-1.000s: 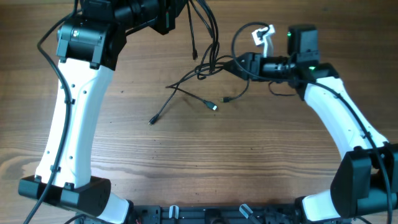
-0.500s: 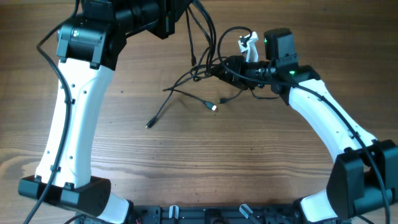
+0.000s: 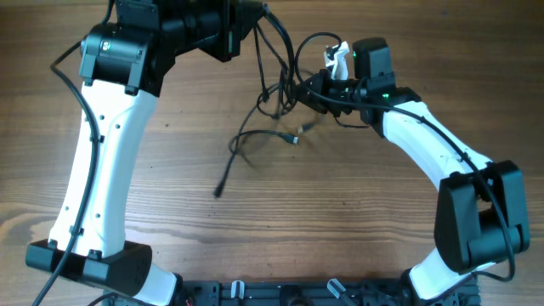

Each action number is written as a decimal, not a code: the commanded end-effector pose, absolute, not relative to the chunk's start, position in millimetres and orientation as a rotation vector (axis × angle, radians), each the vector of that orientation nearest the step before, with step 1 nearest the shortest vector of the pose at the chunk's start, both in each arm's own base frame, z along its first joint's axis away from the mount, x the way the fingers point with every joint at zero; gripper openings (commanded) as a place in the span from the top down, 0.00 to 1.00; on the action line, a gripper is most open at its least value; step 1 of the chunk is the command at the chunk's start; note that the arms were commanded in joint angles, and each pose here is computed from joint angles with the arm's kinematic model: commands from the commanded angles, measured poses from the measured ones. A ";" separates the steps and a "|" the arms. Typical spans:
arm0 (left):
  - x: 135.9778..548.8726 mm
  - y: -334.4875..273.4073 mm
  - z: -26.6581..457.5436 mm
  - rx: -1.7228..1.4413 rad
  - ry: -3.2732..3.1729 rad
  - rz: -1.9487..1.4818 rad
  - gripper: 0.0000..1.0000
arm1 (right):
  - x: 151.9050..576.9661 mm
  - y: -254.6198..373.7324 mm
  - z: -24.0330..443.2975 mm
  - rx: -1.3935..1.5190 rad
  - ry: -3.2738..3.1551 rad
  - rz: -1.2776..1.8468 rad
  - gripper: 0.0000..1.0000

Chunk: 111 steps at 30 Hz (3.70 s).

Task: Untangle cables

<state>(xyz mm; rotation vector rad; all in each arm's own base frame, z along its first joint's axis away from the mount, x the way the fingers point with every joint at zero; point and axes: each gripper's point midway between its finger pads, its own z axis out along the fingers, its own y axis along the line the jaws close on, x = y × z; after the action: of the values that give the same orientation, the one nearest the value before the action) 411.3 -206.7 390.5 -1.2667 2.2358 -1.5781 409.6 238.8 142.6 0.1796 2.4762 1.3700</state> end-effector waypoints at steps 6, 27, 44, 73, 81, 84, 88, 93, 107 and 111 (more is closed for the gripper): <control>408.7 -161.6 355.3 -1.216 2.263 -1.106 0.96 | 417.0 211.1 140.0 0.144 2.471 1.235 0.95; 384.6 -79.9 286.1 -0.399 2.613 -0.110 0.49 | 385.5 110.0 243.2 0.179 2.540 0.574 0.96; 381.5 -239.1 277.2 0.353 2.611 -1.156 0.51 | 372.0 143.6 255.0 0.048 2.534 0.844 0.96; 345.0 -315.1 289.5 0.850 2.347 -1.473 0.45 | 391.4 154.5 268.2 0.026 2.406 1.392 0.96; 344.3 -333.2 255.6 0.900 2.448 -1.237 0.51 | 402.5 154.9 276.6 0.053 2.358 1.423 0.96; 350.3 -331.7 245.0 0.849 2.505 -1.134 0.57 | 404.2 155.9 280.2 0.055 2.343 1.439 0.96; 366.5 -323.8 236.8 0.701 2.572 -1.010 0.59 | 404.3 156.6 281.7 0.047 2.336 1.446 0.96; 380.9 -323.0 238.4 0.591 2.571 -0.968 0.55 | 404.9 156.7 282.4 0.042 2.331 1.445 0.96; 397.5 -331.7 227.3 0.490 2.576 -0.925 0.47 | 403.7 158.1 284.6 0.026 2.322 1.462 0.96; 399.6 -333.1 215.0 0.468 2.610 -0.924 0.46 | 404.0 158.2 285.2 0.026 2.320 1.463 0.96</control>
<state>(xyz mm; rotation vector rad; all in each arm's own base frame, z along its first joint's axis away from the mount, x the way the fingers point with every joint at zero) 396.5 -329.4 233.4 0.4981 2.5619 -0.9383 404.3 155.3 276.6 0.0558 2.3448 1.4259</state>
